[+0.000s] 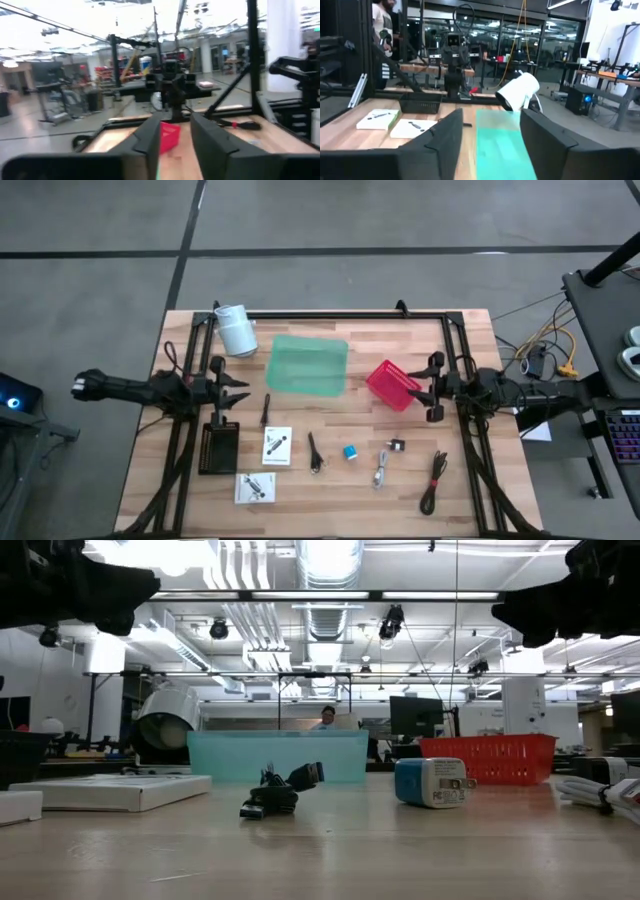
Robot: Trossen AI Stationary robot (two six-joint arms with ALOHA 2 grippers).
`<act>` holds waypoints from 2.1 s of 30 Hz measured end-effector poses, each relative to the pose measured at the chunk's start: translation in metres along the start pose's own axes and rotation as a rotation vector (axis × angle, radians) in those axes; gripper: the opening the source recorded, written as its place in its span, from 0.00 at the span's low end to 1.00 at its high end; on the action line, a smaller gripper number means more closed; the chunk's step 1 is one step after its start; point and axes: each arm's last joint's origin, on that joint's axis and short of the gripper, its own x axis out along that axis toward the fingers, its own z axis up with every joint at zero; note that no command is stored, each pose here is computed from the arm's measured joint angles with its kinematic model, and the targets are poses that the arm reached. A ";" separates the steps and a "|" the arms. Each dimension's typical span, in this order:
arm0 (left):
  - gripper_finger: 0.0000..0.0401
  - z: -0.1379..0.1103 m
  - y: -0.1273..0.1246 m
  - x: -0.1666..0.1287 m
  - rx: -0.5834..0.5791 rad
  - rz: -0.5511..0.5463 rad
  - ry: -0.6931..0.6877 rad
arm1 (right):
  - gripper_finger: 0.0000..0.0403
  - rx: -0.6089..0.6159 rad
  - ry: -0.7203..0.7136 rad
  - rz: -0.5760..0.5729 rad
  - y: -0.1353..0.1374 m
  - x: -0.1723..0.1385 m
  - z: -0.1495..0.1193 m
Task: Pick and place items into bin
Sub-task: Put the black charger adapter into the red bin
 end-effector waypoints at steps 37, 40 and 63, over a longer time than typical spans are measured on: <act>0.39 0.002 -0.002 0.012 -0.028 -0.005 -0.037 | 0.54 0.251 0.689 0.241 0.076 0.094 0.057; 0.39 0.002 -0.002 0.012 -0.028 -0.005 -0.038 | 0.54 0.257 0.826 0.211 0.090 0.101 0.056; 0.39 0.002 -0.002 0.012 -0.028 -0.005 -0.039 | 0.54 0.202 1.493 -0.145 0.140 0.098 0.006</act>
